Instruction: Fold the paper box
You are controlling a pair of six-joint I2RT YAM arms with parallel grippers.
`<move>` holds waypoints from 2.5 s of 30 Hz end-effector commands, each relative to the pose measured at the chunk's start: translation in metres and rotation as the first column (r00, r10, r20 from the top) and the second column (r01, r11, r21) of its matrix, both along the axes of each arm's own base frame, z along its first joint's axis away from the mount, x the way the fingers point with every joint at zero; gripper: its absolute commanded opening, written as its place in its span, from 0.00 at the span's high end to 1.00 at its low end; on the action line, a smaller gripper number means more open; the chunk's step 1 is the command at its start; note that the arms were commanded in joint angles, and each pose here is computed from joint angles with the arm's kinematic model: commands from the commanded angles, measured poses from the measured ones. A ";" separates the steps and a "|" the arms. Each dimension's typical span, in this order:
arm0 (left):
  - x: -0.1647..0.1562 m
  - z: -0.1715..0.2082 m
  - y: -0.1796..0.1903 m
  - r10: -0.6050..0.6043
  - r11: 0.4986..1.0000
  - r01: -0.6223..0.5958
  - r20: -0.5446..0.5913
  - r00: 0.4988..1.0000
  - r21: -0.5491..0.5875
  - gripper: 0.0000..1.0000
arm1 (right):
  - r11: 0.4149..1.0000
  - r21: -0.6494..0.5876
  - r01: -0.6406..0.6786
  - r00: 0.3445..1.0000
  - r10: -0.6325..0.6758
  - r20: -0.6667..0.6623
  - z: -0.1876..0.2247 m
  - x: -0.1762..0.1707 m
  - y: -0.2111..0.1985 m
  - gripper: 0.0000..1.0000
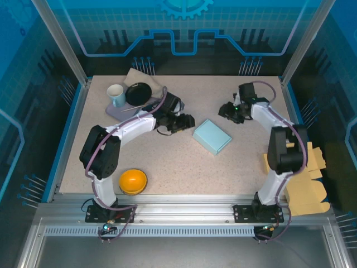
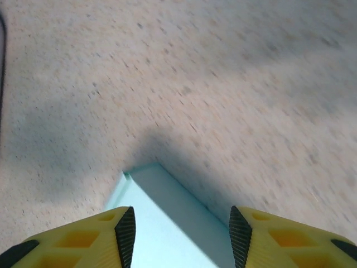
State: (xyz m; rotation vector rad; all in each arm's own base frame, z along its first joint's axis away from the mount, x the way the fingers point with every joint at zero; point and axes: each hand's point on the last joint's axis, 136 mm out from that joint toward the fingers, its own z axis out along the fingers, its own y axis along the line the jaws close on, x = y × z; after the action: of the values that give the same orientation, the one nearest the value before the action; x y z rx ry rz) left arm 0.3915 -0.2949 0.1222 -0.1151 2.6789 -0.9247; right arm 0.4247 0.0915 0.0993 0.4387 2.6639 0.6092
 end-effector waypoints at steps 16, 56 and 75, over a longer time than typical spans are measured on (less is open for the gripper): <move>0.019 -0.046 -0.073 -0.171 0.984 0.169 -0.045 0.984 -0.053 0.41 | 0.966 0.246 0.086 0.996 -0.076 -0.050 -0.037 -0.072 0.008 0.48; 0.062 -0.029 -0.092 -0.314 0.949 0.315 0.085 0.946 -0.005 0.40 | 0.954 0.242 0.174 0.982 -0.152 -0.109 -0.076 -0.079 -0.027 0.98; 0.014 -0.074 -0.171 -0.465 0.882 0.463 -0.015 0.885 -0.085 0.42 | 0.907 0.380 0.181 0.982 -0.141 -0.129 -0.086 -0.048 -0.020 1.00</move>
State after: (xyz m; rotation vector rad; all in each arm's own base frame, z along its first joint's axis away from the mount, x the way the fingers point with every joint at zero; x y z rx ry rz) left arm 0.4599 -0.4334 0.0646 0.3935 2.6509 -1.0463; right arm 0.3556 0.0642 0.0120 0.8540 2.6098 1.0422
